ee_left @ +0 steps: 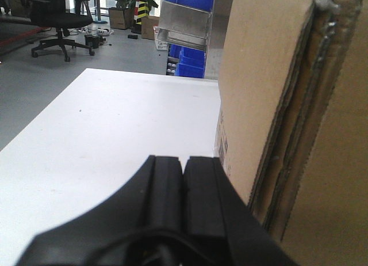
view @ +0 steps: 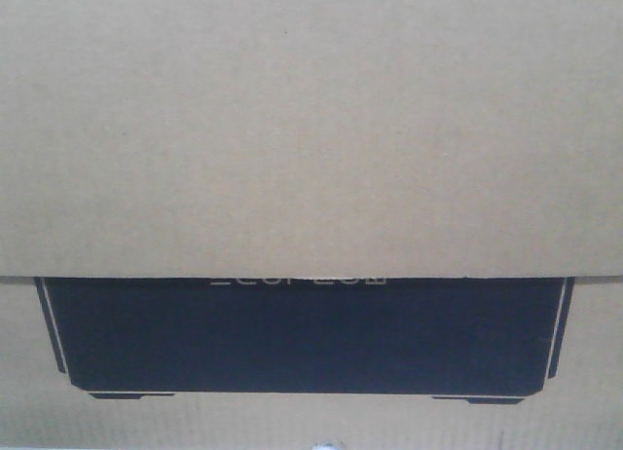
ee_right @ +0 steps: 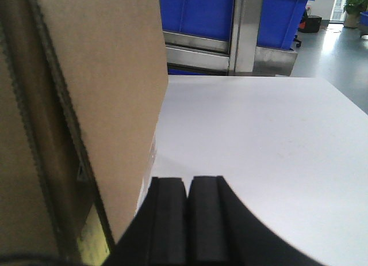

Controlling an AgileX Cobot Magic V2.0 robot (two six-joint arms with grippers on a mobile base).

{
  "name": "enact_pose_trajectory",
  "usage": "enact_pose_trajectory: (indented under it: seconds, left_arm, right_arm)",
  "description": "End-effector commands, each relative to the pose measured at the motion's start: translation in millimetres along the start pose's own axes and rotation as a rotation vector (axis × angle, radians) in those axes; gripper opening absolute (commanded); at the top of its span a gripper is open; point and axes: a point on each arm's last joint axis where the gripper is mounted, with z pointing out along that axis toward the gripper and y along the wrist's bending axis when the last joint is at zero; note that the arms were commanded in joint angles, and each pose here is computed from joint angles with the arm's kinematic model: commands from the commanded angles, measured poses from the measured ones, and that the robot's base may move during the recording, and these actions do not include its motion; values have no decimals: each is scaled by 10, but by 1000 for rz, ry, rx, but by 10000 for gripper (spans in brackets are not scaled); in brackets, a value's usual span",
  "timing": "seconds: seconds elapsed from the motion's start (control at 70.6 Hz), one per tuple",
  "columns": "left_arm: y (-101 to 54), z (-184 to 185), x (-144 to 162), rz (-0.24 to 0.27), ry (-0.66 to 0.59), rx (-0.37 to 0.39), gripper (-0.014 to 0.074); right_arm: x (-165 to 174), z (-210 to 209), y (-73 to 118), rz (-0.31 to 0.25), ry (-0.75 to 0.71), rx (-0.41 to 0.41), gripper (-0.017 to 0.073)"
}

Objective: Grab box from left shelf to table start

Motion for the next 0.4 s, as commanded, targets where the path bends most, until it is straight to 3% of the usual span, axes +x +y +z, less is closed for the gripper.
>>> enact_pose_trajectory:
  seconds: [0.0,0.382]
  left_arm:
    - [-4,-14,-95,2,-109,4,-104]
    - [-4,-14,-95,2,-109,4,-104]
  right_arm:
    - [-145,-23,5,3,-119,-3,57]
    - [-145,-23,5,3,-119,-3,57]
